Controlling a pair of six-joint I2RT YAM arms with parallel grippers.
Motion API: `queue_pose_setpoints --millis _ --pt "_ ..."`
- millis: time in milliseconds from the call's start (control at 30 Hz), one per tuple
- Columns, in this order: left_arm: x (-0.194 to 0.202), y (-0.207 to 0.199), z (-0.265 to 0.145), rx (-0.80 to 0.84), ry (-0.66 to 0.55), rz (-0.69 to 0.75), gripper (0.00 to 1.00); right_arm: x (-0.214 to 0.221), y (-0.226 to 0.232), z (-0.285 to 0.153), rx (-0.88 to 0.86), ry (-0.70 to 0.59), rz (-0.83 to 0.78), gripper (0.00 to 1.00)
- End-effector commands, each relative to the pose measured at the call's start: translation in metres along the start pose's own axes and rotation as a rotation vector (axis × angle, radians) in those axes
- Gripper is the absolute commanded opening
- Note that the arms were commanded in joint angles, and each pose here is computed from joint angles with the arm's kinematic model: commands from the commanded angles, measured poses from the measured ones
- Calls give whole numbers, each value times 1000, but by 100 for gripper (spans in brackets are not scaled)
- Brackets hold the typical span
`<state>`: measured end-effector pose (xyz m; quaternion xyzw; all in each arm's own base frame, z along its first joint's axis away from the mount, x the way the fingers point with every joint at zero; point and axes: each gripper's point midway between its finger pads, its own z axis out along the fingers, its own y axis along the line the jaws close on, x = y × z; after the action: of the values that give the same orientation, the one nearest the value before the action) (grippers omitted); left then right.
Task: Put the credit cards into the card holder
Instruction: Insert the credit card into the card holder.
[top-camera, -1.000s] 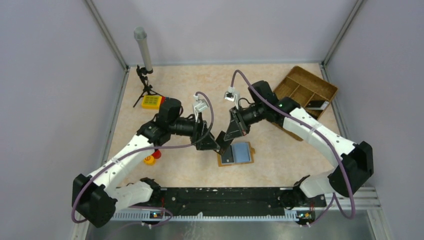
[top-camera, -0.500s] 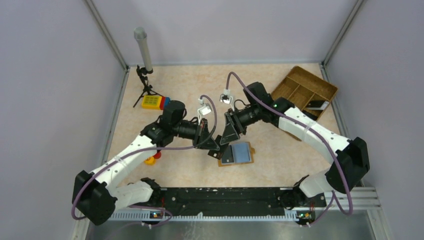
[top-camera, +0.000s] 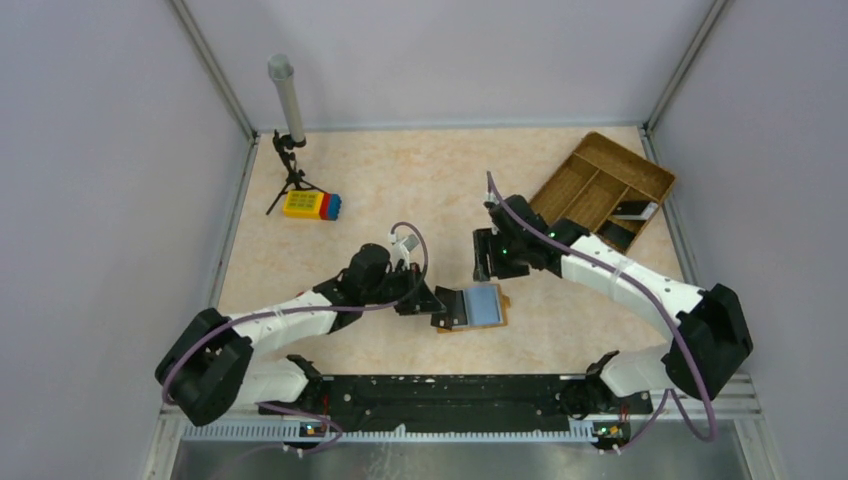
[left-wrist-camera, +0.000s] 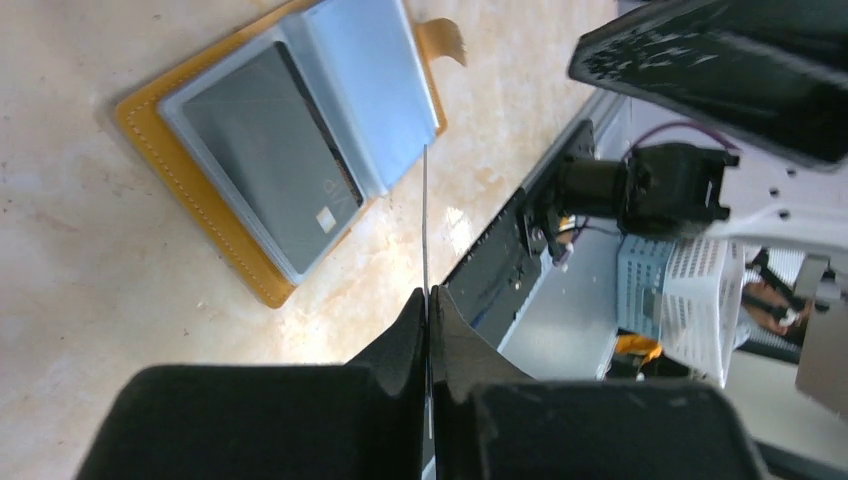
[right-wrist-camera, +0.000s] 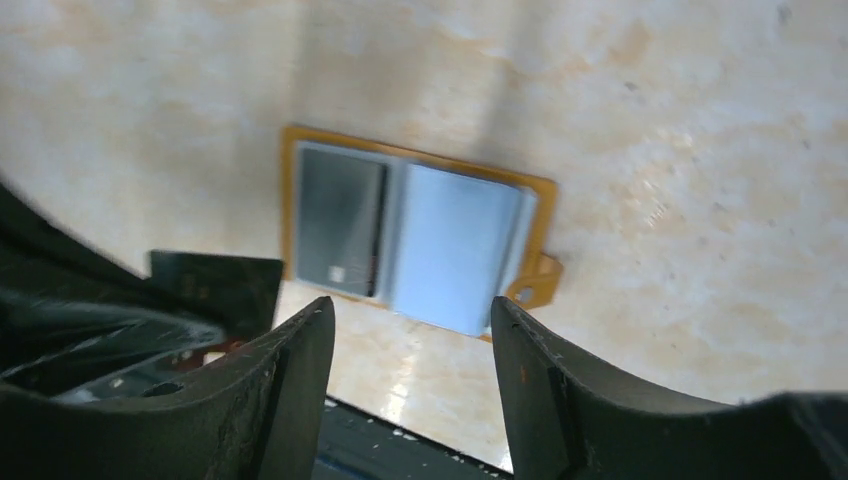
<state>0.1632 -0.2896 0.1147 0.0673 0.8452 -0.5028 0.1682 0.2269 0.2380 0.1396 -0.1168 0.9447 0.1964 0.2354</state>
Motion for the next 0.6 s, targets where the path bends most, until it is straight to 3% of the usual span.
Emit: queue_pose_setpoints --millis 0,267,567 --pt "-28 -8 18 15 -174 -69 0 22 -48 21 278 -8 94 57" --pt "-11 18 39 -28 -114 -136 0 50 -67 48 421 44 66 54" --pt "-2 21 53 6 -60 -159 0 65 -82 56 509 83 48 23"
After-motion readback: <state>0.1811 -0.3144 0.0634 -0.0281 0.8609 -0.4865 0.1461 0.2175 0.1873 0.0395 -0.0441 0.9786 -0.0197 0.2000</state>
